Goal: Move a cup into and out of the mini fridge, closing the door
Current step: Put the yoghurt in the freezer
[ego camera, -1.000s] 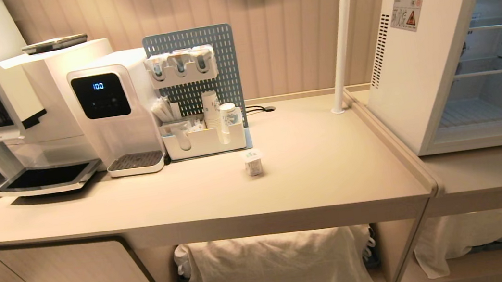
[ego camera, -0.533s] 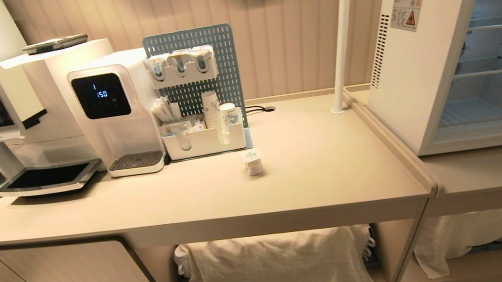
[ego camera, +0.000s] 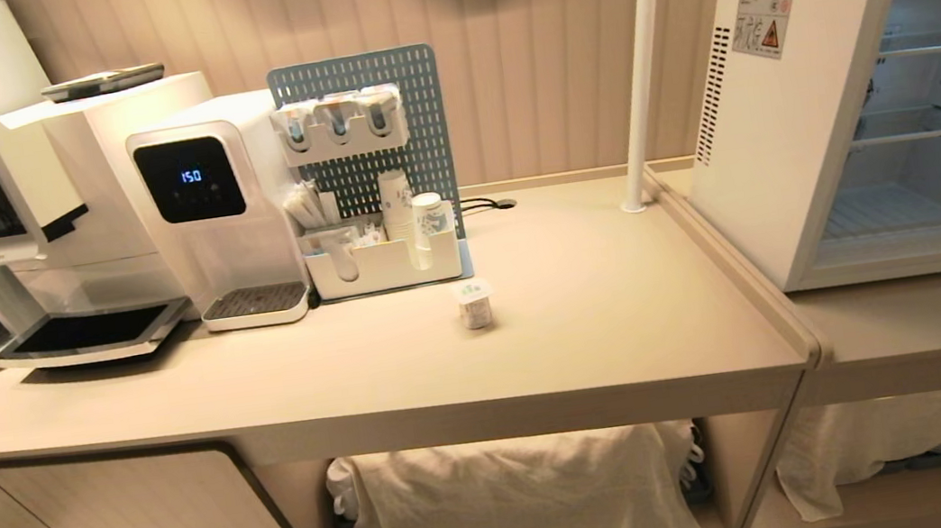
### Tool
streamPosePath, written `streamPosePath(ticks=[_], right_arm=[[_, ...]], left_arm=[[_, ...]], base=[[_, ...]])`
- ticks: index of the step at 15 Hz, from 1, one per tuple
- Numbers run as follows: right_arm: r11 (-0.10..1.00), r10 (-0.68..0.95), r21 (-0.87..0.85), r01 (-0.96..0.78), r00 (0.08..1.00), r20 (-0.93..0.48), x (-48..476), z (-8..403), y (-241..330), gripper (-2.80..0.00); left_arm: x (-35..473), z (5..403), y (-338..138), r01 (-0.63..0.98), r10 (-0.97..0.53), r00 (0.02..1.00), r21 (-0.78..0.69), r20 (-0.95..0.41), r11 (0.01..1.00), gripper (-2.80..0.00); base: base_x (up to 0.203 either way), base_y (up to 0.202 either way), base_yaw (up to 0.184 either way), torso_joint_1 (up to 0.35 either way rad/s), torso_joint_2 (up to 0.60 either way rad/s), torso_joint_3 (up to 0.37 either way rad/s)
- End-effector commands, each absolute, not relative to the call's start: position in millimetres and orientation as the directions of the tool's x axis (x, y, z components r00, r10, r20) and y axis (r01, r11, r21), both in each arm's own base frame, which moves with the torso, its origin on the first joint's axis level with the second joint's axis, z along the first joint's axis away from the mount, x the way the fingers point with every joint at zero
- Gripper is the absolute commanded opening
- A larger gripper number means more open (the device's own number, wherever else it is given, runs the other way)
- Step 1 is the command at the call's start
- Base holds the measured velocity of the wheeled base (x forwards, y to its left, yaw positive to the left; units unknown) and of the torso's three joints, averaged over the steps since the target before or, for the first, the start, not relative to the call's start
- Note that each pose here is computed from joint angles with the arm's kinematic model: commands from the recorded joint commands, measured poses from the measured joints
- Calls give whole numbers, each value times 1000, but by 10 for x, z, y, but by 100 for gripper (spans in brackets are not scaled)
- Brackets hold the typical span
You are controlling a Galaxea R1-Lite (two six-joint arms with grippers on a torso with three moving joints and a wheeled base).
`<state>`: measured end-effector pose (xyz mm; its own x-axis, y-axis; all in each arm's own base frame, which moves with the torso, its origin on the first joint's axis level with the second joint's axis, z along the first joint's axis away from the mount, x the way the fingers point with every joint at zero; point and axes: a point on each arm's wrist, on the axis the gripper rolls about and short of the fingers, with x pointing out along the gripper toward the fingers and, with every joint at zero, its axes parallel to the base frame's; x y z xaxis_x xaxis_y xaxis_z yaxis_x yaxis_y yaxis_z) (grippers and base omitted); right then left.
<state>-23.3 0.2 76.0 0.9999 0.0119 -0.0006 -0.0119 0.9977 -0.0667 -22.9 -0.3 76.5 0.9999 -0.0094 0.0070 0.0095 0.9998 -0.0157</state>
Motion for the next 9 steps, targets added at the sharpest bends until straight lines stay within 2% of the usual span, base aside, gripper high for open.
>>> streamPosePath(ticks=[1,5,9], right_arm=[[998,14,-61,-14,1000,3,-230,763,2,-280],[998,14,-63,-14,1000,-3,-232,760,2,-280],[998,14,-63,-14,1000,-3,-234,765,2,-280]], left_arm=[[-229,765,-3,9,-9,1000,-15,8,1000,-280],[-229,765,-3,9,-9,1000,-14,8,1000,-280],[-230,769,-3,9,-9,1000,-14,9,1000,-280]], base=[[0,0,0,0,0,0],[1,-20,1,-1,-1,1],[0,-176,-1,5,0,3]])
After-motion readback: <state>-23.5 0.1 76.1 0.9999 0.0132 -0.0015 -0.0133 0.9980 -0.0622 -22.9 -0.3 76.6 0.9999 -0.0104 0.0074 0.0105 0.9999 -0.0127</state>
